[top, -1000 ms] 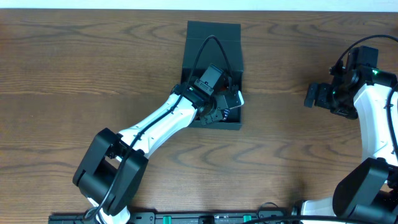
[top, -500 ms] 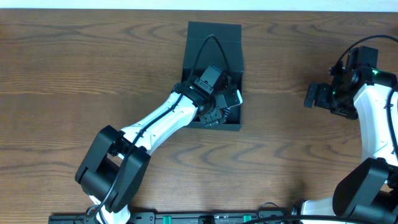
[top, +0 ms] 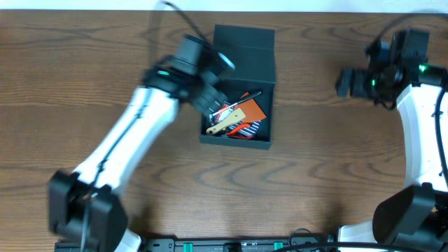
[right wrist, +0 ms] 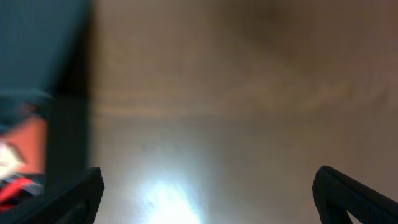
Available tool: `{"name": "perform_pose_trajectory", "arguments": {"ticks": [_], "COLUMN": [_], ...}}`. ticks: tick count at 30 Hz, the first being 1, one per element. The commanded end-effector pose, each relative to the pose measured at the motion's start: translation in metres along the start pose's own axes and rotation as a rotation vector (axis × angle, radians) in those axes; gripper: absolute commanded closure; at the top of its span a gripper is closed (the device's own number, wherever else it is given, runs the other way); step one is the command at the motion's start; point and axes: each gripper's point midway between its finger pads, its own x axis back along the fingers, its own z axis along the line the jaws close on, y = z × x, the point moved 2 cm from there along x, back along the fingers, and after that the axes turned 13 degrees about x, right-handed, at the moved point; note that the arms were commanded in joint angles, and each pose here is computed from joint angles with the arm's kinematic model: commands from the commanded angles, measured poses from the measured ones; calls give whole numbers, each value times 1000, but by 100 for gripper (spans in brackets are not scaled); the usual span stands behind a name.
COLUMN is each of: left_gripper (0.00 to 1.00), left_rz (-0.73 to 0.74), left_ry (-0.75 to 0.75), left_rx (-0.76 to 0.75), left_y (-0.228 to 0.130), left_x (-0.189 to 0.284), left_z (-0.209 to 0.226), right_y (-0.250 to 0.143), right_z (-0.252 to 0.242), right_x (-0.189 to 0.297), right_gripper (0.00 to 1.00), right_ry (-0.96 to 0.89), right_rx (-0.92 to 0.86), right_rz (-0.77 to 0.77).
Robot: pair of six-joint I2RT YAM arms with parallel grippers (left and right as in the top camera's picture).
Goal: Pack container
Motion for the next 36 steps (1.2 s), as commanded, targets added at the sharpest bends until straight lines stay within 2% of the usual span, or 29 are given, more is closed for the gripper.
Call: {"name": "perform_pose_trajectory", "arguments": {"ticks": [1,5,9,14,18,19,20,21,23,24,25,27,29,30,36], "left_gripper": [1,1,1,1,1,1,1,6,37,62,71,76,90,95,94], "left_rz": [-44,-46,-71,-128,-146,-147,-143,-139,-140,-144,-147,-151,-158,-164,-161], "left_ry": [86,161,206,228,194,167,132,94,10,-19,-38,-66,-127,-162,-364], "left_rx": [255,468,531,543,564,582,602,622,669,705,753,832,878,883,1014], "left_y": [-2,-25,-39,-52,-66,-68,-70,-71,-71,-71,-71,-69,-65,-62,-48], "left_x": [30,57,88,121,127,125,122,119,110,106,101,94,85,82,43], "left_z": [54,105,126,121,108,104,100,96,90,90,92,98,103,104,118], "right_y": [45,60,57,36,9,3,-1,-5,-7,-7,-7,-6,-2,0,10], "right_z": [20,30,39,41,44,45,47,51,57,60,61,61,60,59,58], "right_x": [34,64,86,109,95,88,79,70,54,46,40,31,22,19,-13], "right_gripper": [1,1,1,1,1,4,12,42,62,69,73,85,99,99,99], "right_ry": [6,-34,-53,-99,-90,-83,-68,-43,11,33,49,72,102,114,252], "right_rx": [116,89,52,17,-31,-40,-47,-46,-56,-67,-89,-125,-155,-167,-252], "right_rz": [-133,-170,-213,-253,-236,-231,-227,-226,-232,-236,-239,-244,-251,-254,-238]}}
